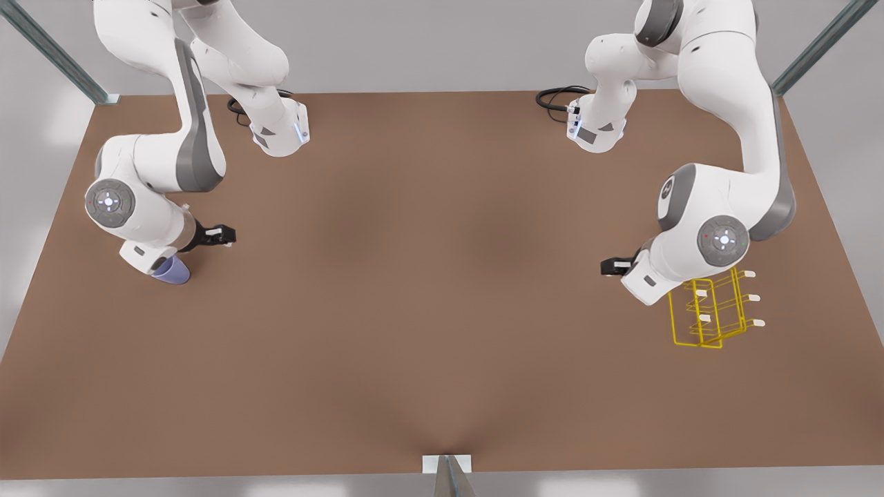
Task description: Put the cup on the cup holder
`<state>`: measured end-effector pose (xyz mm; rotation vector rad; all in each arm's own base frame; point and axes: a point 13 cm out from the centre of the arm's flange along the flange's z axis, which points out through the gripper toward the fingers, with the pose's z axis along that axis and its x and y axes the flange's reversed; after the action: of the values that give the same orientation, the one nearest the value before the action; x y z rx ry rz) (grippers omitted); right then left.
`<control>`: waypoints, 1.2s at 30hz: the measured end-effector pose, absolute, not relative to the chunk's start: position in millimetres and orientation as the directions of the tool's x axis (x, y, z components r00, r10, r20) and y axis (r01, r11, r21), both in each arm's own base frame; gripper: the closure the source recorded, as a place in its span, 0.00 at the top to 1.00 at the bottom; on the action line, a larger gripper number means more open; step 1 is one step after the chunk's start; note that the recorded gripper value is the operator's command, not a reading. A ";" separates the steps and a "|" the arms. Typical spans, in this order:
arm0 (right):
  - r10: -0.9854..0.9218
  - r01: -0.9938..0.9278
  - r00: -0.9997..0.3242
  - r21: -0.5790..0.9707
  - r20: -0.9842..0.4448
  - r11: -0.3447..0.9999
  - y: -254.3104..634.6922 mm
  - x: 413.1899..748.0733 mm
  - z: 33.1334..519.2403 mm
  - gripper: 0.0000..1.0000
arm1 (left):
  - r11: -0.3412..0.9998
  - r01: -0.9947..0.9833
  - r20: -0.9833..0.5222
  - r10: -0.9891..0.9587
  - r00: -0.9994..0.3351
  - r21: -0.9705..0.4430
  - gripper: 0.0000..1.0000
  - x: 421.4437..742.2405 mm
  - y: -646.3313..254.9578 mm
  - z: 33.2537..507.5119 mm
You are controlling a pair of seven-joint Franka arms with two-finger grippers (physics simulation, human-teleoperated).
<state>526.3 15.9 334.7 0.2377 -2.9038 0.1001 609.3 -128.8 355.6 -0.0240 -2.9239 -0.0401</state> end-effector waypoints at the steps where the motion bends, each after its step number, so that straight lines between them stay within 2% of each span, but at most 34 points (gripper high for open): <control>1: -0.157 -0.174 -0.961 -0.056 0.230 0.983 13.7 523.8 322.3 1.00 | 1.000 0.016 0.217 0.009 -0.976 0.026 1.00 609.1 -129.0 354.9; 8: -0.124 -0.132 -0.988 -0.079 0.090 0.988 -23.4 557.8 300.2 1.00 | 0.999 -0.001 0.222 -0.008 -0.975 0.032 1.00 607.1 -132.6 353.6; 14: -0.158 -0.165 -0.982 -0.060 0.103 0.984 -10.0 563.3 256.7 1.00 | 0.999 -0.008 0.224 -0.016 -0.974 0.035 1.00 606.0 -136.0 352.7; 23: -0.188 -0.198 -0.973 -0.067 0.135 0.978 1.5 502.2 214.6 1.00 | 0.999 -0.017 0.228 -0.025 -0.973 0.039 1.00 604.5 -136.8 352.6; 29: -0.125 -0.130 -0.989 -0.074 0.076 0.989 -41.8 508.5 211.1 1.00 | 0.999 -0.020 0.246 -0.032 -0.969 0.048 1.00 599.8 -132.8 353.3; 36: -0.108 -0.113 -0.992 -0.070 0.071 0.991 -59.4 501.2 198.4 1.00 | 0.998 -0.017 0.259 -0.031 -0.965 0.055 1.00 596.2 -133.3 352.2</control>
<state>501.2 -59.4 198.4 0.1697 -3.0677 0.1134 596.2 -133.3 352.2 0.0355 -2.8780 -0.0757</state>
